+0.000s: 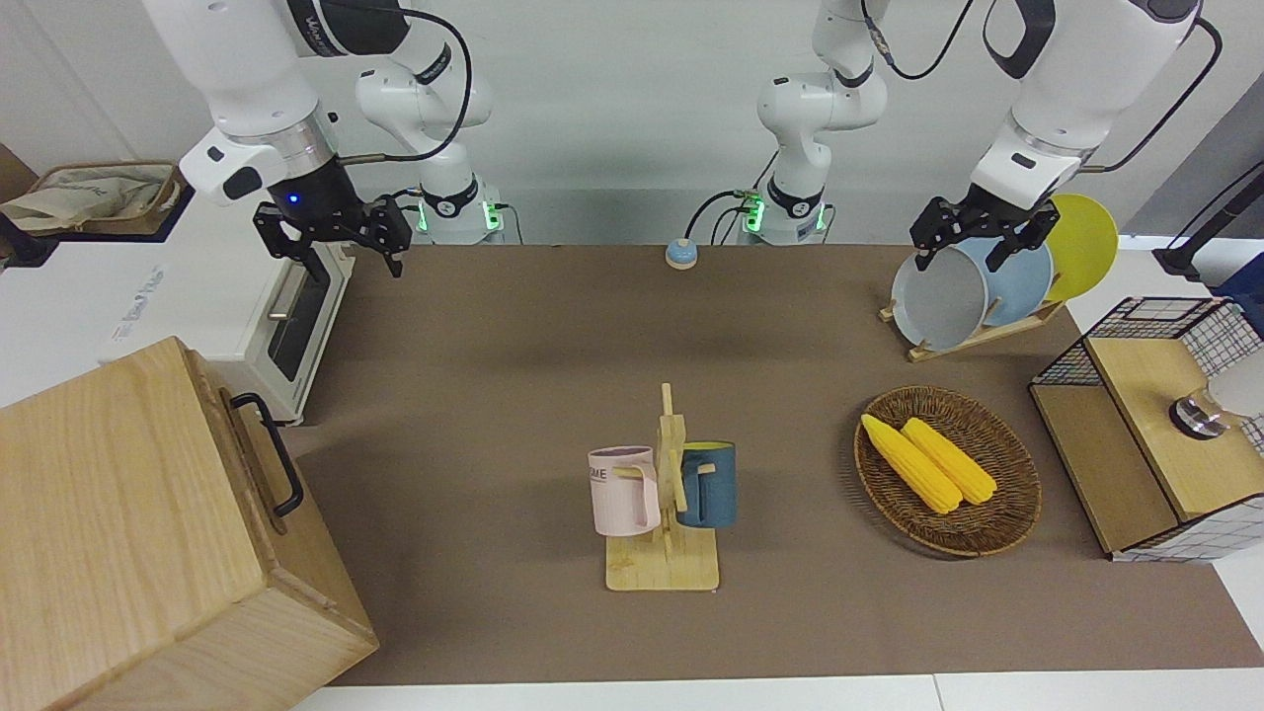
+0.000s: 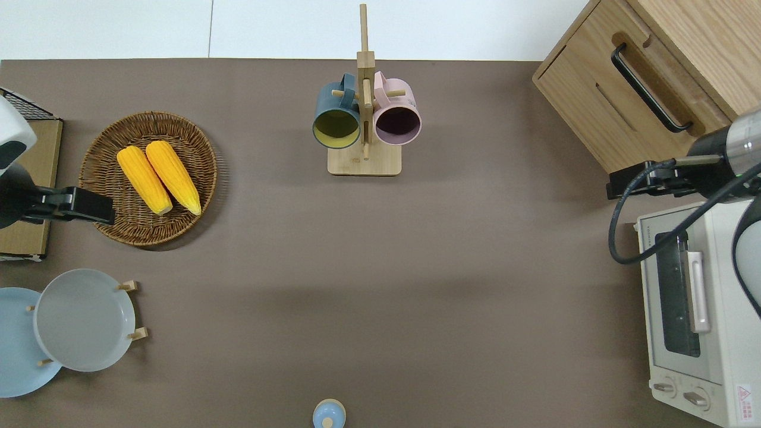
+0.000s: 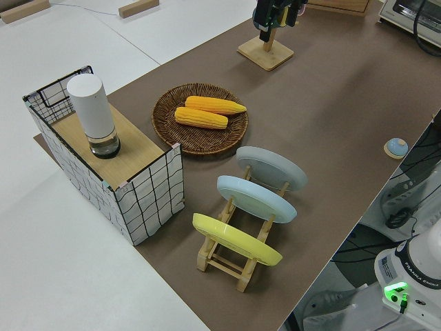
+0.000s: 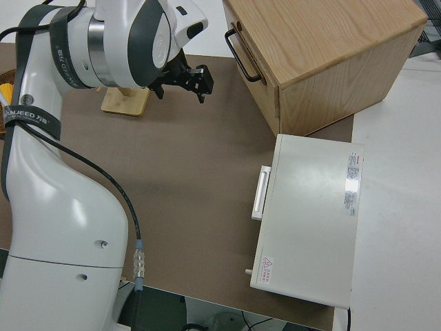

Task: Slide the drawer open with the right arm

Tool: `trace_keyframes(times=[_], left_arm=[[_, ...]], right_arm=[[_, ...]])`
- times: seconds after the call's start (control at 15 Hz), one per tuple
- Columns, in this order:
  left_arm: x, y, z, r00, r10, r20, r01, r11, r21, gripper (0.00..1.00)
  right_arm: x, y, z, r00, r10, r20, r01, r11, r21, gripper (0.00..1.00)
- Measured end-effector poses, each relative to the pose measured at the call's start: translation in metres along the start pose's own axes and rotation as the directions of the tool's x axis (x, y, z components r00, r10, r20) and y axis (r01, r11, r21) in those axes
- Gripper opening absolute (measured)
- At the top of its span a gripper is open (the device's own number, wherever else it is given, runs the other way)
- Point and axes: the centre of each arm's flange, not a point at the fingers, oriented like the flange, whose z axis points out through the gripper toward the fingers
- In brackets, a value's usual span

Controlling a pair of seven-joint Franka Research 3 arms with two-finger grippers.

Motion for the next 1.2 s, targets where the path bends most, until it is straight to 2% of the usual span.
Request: trace_keyframes(times=[0.8,1.2], left_arm=[[0.0000,0.0000,0.0000,1.0000,0.000,0.000,0.000,1.000,0.000,1.00],[0.0000,0.0000,0.0000,1.0000,0.000,0.000,0.000,1.000,0.000,1.00]], right_arm=[[0.0003,0.0055,0.0000,1.000,0.000,-0.003,0.000,0.998,-0.057,0.99],[-0.0009,0.0074,0.0015,1.000,-0.001,0.010,0.002,0.996,-0.091,0.99]])
